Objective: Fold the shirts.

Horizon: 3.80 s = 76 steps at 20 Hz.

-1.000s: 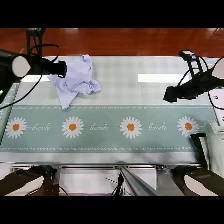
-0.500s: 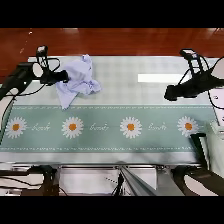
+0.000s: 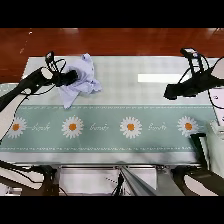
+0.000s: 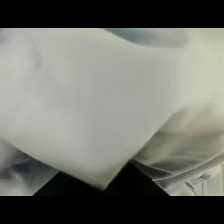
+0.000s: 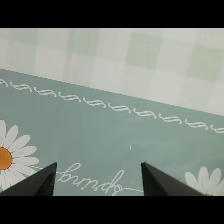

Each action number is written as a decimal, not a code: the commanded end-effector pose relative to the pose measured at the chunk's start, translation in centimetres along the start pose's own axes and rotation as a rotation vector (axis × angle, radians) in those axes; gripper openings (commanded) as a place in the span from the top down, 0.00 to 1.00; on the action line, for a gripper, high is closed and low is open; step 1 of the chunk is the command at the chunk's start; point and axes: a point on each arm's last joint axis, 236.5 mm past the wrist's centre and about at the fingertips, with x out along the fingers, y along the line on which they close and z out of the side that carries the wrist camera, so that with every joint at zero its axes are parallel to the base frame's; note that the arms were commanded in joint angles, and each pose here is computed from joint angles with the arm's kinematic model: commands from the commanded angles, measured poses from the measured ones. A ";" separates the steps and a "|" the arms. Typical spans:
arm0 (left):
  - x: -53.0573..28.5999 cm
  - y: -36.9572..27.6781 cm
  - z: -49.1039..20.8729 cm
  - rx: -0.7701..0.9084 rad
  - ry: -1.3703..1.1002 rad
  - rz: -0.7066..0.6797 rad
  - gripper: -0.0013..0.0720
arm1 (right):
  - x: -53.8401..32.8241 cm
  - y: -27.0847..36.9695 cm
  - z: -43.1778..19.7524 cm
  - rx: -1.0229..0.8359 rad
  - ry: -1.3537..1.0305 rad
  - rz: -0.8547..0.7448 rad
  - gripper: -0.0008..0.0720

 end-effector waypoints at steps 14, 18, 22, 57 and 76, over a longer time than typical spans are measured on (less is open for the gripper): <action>-30.6 -18.6 14.5 0.185 -0.529 -0.394 0.95 | 0.0 0.0 -0.2 -0.002 0.010 0.000 0.18; -47.2 -24.8 10.3 0.320 -0.742 -0.584 0.95 | -0.2 -1.5 -2.8 -0.061 0.119 -0.061 0.18; -58.8 -26.9 4.3 0.401 -0.861 -0.754 0.95 | -1.9 -5.6 -5.5 -0.096 0.235 -0.236 0.18; -25.3 -3.5 -10.5 0.301 0.319 -0.055 0.25 | -6.5 -10.2 -4.8 -0.141 0.144 -0.459 0.32; -8.9 -14.4 -26.7 -0.206 0.738 -0.557 0.07 | -7.5 -11.7 -5.6 -0.137 0.184 -0.532 0.22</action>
